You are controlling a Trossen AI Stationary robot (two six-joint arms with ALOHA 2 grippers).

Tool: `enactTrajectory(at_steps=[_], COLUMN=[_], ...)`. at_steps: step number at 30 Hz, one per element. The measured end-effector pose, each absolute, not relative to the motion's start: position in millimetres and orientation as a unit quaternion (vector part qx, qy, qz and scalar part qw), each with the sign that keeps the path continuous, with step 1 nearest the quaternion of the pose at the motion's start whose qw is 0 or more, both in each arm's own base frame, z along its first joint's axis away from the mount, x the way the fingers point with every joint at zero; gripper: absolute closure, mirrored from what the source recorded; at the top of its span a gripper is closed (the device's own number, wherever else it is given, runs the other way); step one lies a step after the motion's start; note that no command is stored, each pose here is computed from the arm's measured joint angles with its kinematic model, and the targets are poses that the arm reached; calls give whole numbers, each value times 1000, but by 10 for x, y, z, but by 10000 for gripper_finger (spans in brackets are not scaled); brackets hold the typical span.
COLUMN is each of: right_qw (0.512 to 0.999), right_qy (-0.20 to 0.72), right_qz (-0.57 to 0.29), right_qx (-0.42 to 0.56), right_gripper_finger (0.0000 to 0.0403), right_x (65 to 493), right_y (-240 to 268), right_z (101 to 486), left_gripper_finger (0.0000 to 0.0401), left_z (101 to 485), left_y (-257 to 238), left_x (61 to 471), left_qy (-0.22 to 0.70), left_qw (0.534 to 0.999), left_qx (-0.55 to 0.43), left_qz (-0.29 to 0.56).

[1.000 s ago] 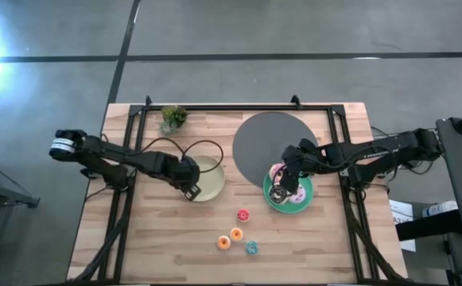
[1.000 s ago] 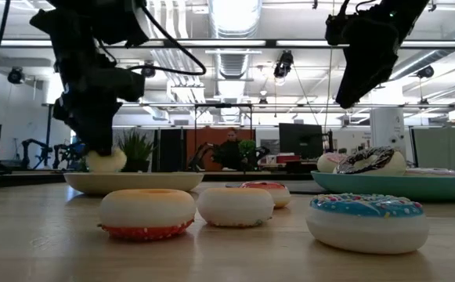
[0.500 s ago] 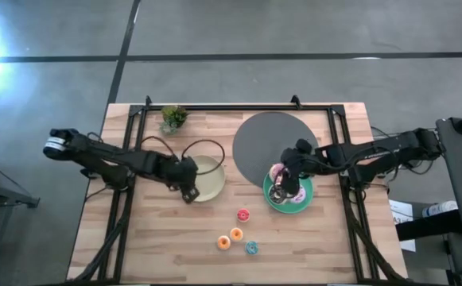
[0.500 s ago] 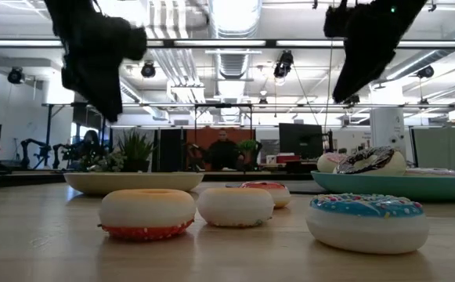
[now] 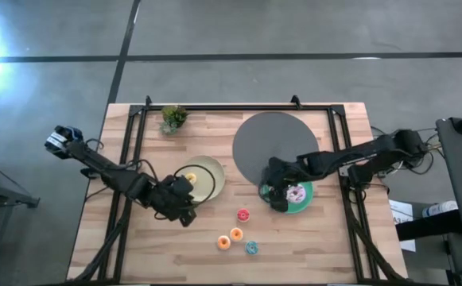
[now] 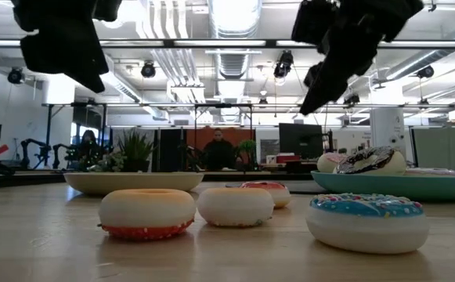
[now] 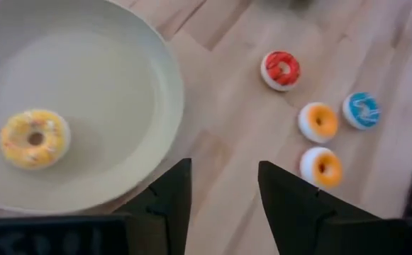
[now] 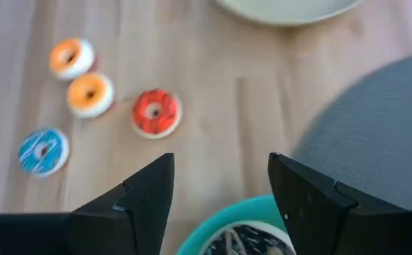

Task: Pick & Place donuts
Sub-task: Put the top small red donut on the light brown plate

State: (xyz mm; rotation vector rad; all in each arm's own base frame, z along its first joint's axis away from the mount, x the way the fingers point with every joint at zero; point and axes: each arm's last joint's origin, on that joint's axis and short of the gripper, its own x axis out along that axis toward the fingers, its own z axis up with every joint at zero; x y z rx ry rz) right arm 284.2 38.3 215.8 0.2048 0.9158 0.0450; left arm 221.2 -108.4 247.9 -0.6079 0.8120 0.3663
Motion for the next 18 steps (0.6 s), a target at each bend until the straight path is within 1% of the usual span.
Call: enactTrajectory(at_steps=[3, 9, 11, 15, 18], right_qw=[883, 863, 862, 868, 868], right_qy=[457, 482, 485, 487, 493], right_qz=[61, 150, 146, 89, 51], right_qx=[84, -9, -19, 26, 26], right_gripper_finger=[184, 184, 184, 184, 184], right_x=[2937, 3153, 3260, 3517, 3659], right_y=[426, 690, 768, 791, 771], right_z=[2057, 1847, 1822, 1828, 1839], left_gripper_finger=[264, 264, 264, 264, 264], left_z=[2396, 2258, 2254, 2254, 2256], left_y=[-1083, -1100, -1134, -1211, -1275], left_x=[2204, 2140, 2120, 2077, 2036], left_qy=[377, 390, 394, 400, 398], left_qw=[854, 845, 848, 852, 858], left_qx=[-309, -312, -304, -293, -282], left_qz=[185, 192, 184, 166, 159])
